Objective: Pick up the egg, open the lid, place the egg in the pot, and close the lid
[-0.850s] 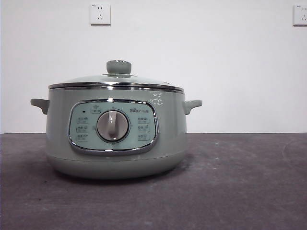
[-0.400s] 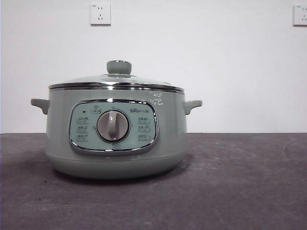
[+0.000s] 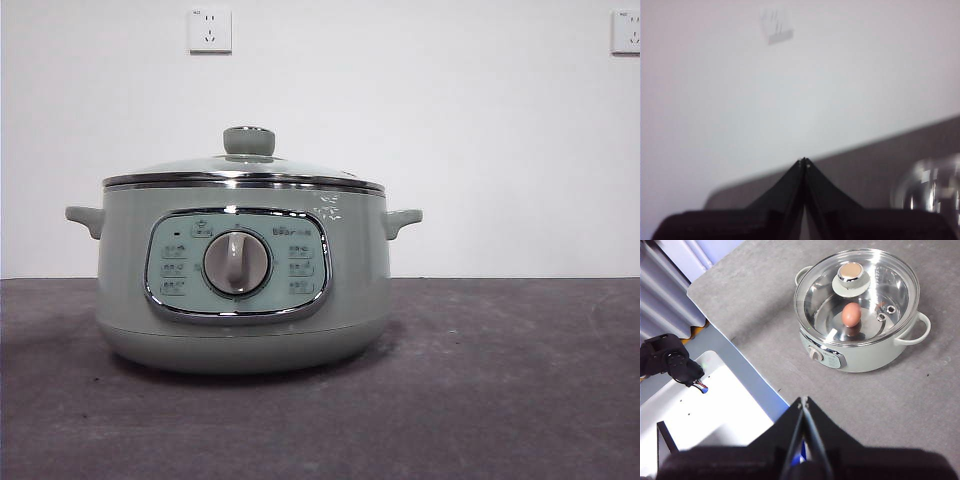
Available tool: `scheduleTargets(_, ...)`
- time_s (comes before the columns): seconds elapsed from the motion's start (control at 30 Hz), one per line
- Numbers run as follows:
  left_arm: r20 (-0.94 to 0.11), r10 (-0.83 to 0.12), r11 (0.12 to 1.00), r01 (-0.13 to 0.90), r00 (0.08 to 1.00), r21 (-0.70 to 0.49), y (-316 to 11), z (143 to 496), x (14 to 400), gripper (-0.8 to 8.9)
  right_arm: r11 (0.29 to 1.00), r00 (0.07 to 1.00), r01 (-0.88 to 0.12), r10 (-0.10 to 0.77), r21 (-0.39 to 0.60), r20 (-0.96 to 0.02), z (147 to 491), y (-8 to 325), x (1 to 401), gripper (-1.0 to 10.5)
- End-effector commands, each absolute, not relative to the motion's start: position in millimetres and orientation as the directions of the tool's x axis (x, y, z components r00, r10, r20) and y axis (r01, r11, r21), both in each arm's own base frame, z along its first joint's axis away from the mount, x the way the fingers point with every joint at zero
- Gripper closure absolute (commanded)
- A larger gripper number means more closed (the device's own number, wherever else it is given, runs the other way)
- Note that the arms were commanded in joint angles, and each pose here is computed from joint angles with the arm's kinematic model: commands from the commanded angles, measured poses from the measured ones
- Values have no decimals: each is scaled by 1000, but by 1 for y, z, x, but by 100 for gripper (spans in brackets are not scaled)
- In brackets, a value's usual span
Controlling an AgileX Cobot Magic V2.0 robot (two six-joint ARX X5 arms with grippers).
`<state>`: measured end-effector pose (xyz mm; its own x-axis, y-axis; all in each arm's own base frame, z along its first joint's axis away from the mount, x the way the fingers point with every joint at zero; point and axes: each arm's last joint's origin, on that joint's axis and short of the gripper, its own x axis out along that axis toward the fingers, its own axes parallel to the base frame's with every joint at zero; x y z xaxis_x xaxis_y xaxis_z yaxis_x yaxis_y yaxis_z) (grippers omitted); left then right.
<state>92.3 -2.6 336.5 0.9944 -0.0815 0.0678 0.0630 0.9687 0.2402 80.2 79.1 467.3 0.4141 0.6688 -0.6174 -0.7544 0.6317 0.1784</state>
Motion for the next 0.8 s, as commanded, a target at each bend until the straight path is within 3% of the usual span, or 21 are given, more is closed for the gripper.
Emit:
scheduleTargets(0.03,4,-40,979,38,999,202,0,294,93,817,639,408,-746,661,188,-630,466,78,79,946)
scheduleTargets(0.37,-137,-39,987,60,990,148,0,198,94,817,639,411,-747,663,187,-626,466,77,78,946)
scheduleTargets(0.6,-166,-40,988,64,985,143,0,163,93,817,638,410,-747,663,187,-626,466,77,78,946)
scheduleTargets(0.8,-195,-41,996,56,980,72,0,148,95,817,639,410,-747,663,187,-626,466,77,78,946)
